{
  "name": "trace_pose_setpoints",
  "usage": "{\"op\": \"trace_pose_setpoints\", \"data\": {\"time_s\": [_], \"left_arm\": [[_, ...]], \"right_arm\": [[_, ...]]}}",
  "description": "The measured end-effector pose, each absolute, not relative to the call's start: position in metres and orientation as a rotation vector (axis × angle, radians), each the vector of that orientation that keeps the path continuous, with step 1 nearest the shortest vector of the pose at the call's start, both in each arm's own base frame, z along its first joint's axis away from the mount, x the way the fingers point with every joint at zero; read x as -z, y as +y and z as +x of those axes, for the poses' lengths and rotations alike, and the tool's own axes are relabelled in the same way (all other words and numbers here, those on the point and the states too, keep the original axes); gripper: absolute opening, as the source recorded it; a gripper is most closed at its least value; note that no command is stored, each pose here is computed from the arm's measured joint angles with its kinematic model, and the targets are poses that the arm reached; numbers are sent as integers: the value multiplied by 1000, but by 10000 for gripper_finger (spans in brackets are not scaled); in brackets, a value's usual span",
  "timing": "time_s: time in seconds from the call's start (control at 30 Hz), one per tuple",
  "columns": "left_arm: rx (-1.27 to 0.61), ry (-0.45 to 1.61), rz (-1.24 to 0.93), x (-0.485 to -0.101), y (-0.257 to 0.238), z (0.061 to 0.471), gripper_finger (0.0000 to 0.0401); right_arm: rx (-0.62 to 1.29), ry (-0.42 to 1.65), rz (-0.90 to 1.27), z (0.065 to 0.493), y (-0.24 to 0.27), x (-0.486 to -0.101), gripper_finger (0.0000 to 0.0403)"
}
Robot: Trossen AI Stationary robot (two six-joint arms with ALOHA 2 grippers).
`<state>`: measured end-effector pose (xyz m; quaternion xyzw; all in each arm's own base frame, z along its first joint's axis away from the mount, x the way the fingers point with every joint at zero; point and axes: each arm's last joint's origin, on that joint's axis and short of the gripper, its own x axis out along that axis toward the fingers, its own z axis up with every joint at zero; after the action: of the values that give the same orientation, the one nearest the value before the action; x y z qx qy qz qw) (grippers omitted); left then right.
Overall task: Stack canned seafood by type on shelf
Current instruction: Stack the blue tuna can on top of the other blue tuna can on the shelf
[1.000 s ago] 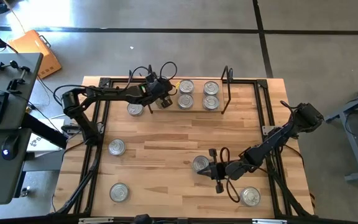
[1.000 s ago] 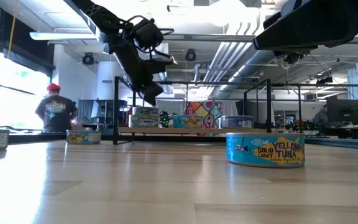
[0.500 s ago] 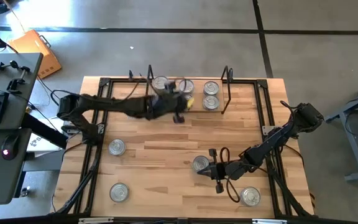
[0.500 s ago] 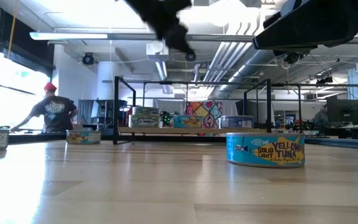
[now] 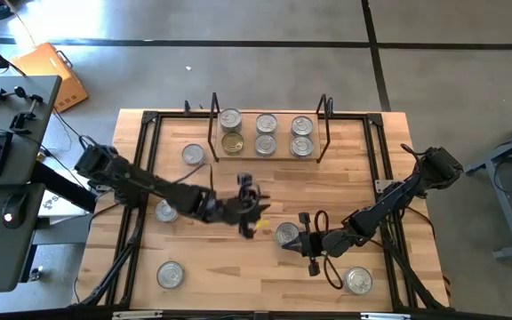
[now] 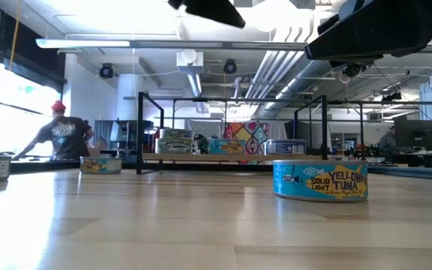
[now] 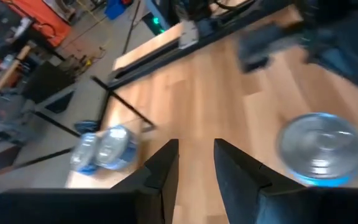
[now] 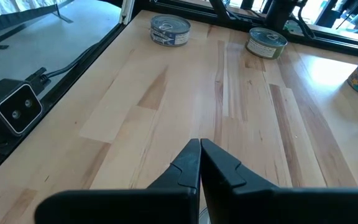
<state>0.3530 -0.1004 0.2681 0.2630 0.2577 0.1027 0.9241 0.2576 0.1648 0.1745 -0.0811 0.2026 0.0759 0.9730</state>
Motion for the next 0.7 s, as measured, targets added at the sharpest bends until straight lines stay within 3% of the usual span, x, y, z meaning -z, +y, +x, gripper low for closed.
{"op": "trace_pose_setpoints", "data": {"time_s": [0.43,0.7], "left_arm": [[-184,318,274,-201,-126,319,61],[-129,308,218,-173,-128,318,60]], "right_arm": [[-153,408,-160,258,165,-175,0],[-144,412,-78,258,165,-175,0]]}}
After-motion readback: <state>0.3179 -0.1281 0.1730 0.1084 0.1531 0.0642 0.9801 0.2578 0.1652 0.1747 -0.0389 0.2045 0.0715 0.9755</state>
